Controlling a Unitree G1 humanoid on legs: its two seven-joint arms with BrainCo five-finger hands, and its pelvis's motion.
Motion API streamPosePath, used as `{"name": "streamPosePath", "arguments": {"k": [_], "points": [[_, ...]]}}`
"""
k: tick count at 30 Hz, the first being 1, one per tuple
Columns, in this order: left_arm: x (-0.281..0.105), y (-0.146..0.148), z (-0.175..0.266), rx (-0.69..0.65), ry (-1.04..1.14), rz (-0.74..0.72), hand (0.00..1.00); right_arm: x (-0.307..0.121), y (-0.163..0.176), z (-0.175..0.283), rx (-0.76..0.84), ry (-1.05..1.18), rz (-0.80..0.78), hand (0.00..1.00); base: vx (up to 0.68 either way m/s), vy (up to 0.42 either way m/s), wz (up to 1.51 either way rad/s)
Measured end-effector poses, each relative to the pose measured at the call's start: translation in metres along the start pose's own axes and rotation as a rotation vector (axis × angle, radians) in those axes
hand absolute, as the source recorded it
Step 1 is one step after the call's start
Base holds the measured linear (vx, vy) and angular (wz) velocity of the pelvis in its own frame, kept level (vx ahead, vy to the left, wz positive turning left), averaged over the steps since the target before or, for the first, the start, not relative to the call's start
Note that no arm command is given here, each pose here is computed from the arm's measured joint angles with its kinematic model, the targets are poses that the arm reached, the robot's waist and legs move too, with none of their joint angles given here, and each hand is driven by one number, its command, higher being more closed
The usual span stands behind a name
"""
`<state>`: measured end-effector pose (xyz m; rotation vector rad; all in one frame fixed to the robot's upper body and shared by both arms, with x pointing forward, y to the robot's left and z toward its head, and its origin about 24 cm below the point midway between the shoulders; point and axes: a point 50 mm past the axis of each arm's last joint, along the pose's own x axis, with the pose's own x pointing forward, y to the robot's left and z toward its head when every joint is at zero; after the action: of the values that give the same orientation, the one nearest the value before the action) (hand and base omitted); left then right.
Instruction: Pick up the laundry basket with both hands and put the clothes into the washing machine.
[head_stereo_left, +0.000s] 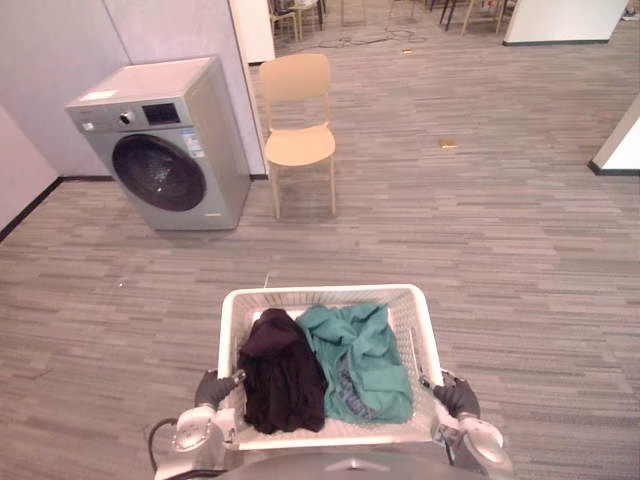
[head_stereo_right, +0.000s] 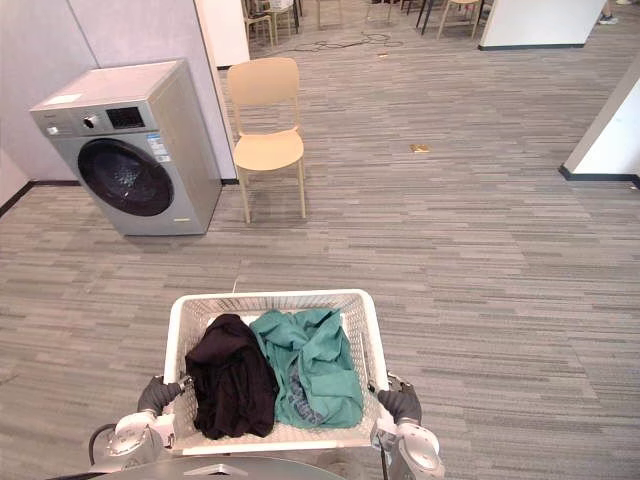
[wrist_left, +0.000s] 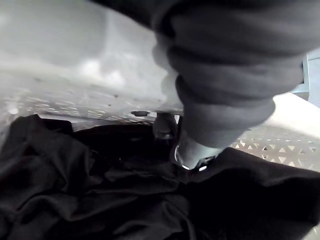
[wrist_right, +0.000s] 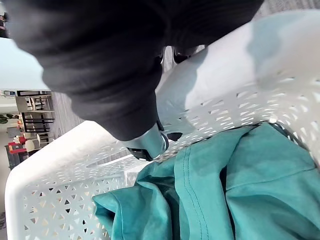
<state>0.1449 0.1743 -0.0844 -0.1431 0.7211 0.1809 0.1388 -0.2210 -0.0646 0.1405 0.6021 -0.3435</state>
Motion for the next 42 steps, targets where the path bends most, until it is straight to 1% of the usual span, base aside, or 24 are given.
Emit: {"name": "streamPosePath", "arguments": {"k": [3,5,6,8,15,16,23,29,33,37,38,39,42], "points": [[0.001,0.0,-0.006,0.004,0.025,0.0,1.0,0.0,-0.002,-0.005,-0.005,0.02,-0.007,1.0,0.51,0.126,-0.57],[0.001,-0.004,-0.016,0.014,0.063,-0.013,1.0,0.001,-0.01,-0.012,-0.023,0.051,-0.028,1.0,0.47,0.22,-0.59],[0.003,0.004,-0.02,0.047,0.091,0.008,1.0,0.003,-0.004,-0.028,0.002,0.123,-0.028,1.0,0.37,0.167,-0.41],[0.004,0.013,-0.02,0.083,0.102,0.024,1.0,0.001,0.002,-0.039,0.02,0.166,-0.025,1.0,0.43,0.176,-0.15],[0.014,0.019,-0.025,0.111,0.154,0.039,1.0,0.0,0.0,-0.05,0.025,0.211,-0.024,1.0,0.16,0.001,-0.12],[0.019,0.023,-0.027,0.14,0.186,0.043,1.0,0.012,0.0,-0.057,0.017,0.286,0.004,1.0,0.01,-0.017,0.05],[0.019,0.023,-0.027,0.14,0.184,0.042,1.0,0.013,-0.001,-0.057,0.018,0.288,0.002,1.0,0.0,0.0,-0.01],[0.027,0.021,-0.018,0.132,0.169,0.043,1.0,0.024,-0.001,-0.052,0.033,0.287,0.014,1.0,-0.01,-0.003,-0.05],[0.038,0.013,0.008,0.119,0.075,0.02,1.0,0.041,0.004,-0.03,0.057,0.232,0.029,1.0,0.03,0.048,-0.02],[0.036,0.001,0.006,0.09,0.069,-0.009,1.0,0.044,-0.005,-0.024,0.055,0.207,0.008,1.0,0.22,0.163,0.19],[0.035,0.0,0.005,0.097,0.075,-0.009,1.0,0.041,-0.007,-0.027,0.077,0.209,-0.004,1.0,0.35,0.209,0.68],[0.036,0.001,0.007,0.105,0.07,-0.01,1.0,0.042,-0.004,-0.024,0.111,0.183,0.007,1.0,0.32,0.203,0.63],[0.036,0.012,0.009,0.092,0.073,0.015,1.0,0.043,0.011,-0.016,0.112,0.144,0.068,1.0,0.41,0.081,0.8]]}}
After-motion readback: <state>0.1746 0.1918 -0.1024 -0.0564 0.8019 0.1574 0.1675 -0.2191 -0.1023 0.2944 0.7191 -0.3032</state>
